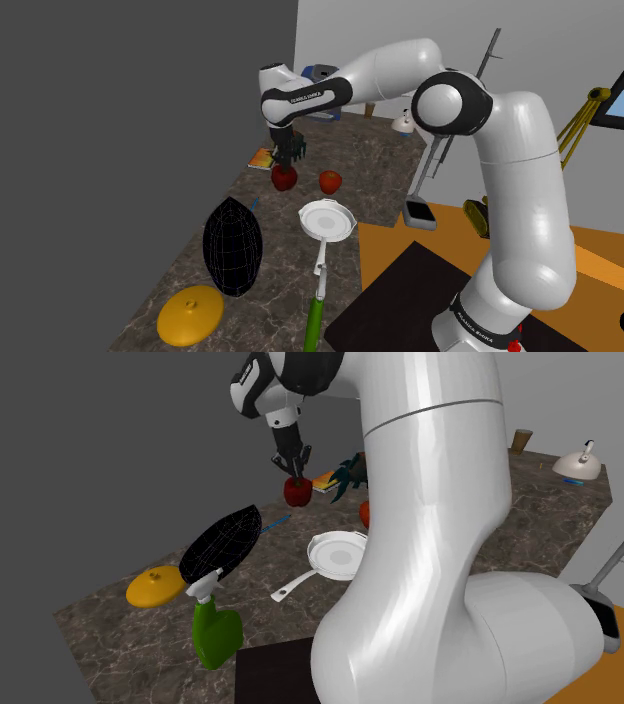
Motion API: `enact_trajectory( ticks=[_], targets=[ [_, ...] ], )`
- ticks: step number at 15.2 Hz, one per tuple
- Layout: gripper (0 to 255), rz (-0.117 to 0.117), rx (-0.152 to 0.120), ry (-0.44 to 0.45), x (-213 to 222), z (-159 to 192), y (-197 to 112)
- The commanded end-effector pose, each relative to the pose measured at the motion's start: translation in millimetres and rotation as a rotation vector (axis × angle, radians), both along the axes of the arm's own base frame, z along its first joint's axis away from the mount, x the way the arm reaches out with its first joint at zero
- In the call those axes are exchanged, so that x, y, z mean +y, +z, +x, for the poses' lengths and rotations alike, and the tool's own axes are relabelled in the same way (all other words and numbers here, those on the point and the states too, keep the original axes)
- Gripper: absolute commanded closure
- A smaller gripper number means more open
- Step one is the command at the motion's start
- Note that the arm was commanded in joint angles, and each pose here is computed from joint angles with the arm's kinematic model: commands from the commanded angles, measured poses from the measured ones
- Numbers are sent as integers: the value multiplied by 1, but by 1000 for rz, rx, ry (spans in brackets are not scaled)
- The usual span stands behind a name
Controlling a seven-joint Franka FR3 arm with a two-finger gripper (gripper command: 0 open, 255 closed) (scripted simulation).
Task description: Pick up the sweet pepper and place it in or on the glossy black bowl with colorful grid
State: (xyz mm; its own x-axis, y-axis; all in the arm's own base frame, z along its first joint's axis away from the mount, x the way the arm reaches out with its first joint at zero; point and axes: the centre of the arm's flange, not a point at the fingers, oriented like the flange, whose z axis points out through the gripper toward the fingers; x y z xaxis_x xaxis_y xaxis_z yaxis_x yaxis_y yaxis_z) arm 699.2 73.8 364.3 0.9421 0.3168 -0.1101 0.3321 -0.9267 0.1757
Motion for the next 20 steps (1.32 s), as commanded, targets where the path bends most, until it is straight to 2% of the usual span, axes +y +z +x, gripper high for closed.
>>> enact_trajectory(
  ticks=[1, 4, 20],
  targets=[
    [255, 0, 0, 0, -1, 1, 12],
    [255, 0, 0, 0, -1, 1, 26],
    [255, 0, 0, 0, 203, -32, 72]
  ],
)
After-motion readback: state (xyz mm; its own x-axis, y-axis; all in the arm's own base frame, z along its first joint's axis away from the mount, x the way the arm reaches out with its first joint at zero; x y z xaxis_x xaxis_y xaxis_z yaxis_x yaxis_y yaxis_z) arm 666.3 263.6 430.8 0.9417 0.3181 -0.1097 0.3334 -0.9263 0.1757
